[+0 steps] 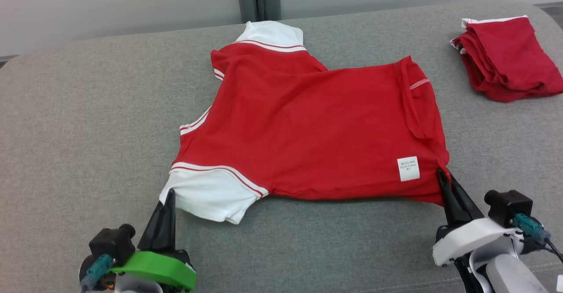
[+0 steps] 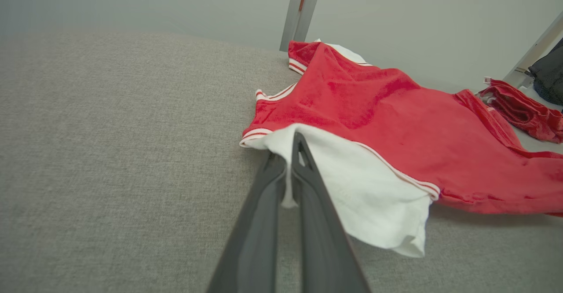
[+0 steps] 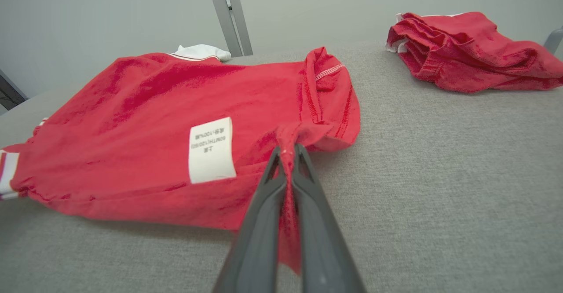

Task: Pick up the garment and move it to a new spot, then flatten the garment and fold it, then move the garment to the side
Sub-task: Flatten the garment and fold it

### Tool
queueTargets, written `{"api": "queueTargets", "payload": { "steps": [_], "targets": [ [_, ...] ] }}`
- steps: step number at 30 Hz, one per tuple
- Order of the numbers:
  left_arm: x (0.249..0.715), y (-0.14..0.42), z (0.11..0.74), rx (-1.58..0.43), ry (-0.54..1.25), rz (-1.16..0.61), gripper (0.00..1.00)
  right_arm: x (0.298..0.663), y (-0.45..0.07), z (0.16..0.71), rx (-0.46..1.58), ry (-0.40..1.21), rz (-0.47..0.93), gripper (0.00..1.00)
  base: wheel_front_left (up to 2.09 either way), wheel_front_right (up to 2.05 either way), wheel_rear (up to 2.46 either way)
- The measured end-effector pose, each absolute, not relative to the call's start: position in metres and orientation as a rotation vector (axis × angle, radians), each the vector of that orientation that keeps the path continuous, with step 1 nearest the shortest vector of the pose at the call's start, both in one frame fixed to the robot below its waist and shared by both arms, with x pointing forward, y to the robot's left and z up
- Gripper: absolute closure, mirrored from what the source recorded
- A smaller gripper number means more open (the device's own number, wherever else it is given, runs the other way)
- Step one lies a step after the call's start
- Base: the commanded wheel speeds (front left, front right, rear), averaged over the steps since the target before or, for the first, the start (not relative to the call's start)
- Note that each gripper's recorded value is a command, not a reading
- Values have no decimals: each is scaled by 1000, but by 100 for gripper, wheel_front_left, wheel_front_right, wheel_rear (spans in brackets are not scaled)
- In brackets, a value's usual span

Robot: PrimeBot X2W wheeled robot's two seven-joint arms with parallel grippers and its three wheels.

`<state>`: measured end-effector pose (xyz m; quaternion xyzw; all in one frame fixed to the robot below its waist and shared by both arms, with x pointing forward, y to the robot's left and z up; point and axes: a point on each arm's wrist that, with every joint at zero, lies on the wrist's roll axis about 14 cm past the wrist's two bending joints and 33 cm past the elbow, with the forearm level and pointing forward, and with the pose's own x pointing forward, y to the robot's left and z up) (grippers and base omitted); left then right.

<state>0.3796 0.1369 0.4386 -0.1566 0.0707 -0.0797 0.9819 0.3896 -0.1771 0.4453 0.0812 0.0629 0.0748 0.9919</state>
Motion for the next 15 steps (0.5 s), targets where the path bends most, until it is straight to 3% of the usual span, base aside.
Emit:
{"api": "queueTargets", "payload": {
  "steps": [7,15],
  "targets": [
    [431,134,490,-262,-1,-246,100,437,-169,489,120,7,214,100,0,0,0],
    [552,138,606,-220,-172,-334,100,554,-171,581,226,-85,225,100,0,0,0]
  ]
}}
